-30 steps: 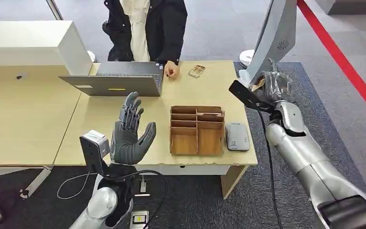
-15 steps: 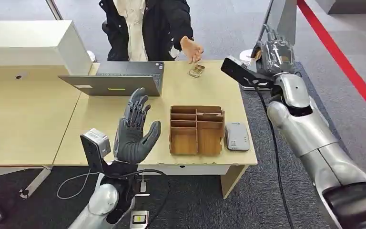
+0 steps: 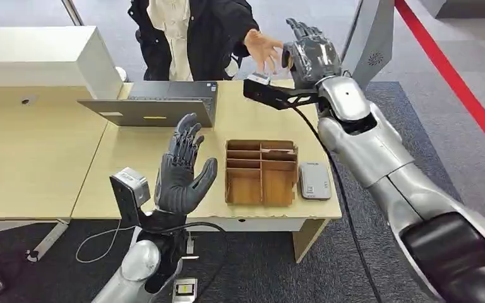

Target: Pass the card to the sensor for recognition and then transmit it.

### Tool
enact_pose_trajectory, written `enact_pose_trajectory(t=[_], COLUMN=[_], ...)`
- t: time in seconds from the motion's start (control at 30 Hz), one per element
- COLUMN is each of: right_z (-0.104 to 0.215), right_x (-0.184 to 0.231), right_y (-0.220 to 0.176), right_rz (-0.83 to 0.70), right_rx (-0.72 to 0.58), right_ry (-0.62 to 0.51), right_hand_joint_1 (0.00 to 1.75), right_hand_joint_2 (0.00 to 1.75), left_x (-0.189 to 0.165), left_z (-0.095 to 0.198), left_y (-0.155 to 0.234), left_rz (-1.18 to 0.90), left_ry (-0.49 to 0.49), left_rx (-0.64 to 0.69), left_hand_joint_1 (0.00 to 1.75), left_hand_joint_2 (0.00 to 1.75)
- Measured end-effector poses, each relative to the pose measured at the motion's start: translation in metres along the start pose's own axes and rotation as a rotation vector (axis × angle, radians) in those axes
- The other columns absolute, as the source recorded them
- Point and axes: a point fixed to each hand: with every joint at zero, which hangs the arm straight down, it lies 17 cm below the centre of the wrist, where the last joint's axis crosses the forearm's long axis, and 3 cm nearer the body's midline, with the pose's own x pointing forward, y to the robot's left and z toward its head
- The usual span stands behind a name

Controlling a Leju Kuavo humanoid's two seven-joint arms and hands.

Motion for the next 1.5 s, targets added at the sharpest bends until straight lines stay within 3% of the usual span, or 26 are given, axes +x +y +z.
enact_pose_trajectory(t=[0.3, 0.9, 0.93, 0.97, 1.0, 1.37, 1.5], right_z=[-0.035, -0.042, -0.041, -0.041, -0.04, -0.041, -0.043], right_x=[0.042, 0.034, 0.034, 0.033, 0.032, 0.029, 0.029], right_y=[-0.023, -0.011, -0.01, -0.009, -0.007, -0.011, -0.028], right_rz=[0.029, 0.073, 0.075, 0.079, 0.084, 0.075, 0.0], right_rx=[0.016, 0.098, 0.102, 0.106, 0.11, 0.071, -0.022], right_ry=[0.004, 0.088, 0.089, 0.091, 0.092, 0.087, 0.07], right_hand_joint_1=[1.75, 1.75, 1.52, 0.42, 0.0, 0.0, 0.0], right_hand_joint_2=[1.75, 1.75, 1.75, 1.75, 1.75, 1.75, 1.75], left_x=[-0.002, -0.008, -0.008, -0.008, -0.009, -0.013, -0.012], left_z=[-0.001, 0.001, 0.001, 0.002, 0.002, 0.005, 0.005], left_y=[-0.004, -0.002, -0.001, -0.001, -0.001, -0.001, -0.001], left_rz=[0.0, -0.021, -0.022, -0.022, -0.023, -0.037, -0.045], left_ry=[0.01, 0.027, 0.028, 0.029, 0.03, 0.042, 0.036], left_rx=[-0.013, 0.004, 0.005, 0.005, 0.005, 0.002, 0.004], left_hand_joint_1=[0.0, 0.0, 0.0, 0.0, 0.0, 0.0, 0.0], left_hand_joint_2=[1.75, 1.75, 1.75, 1.75, 1.75, 1.75, 1.75])
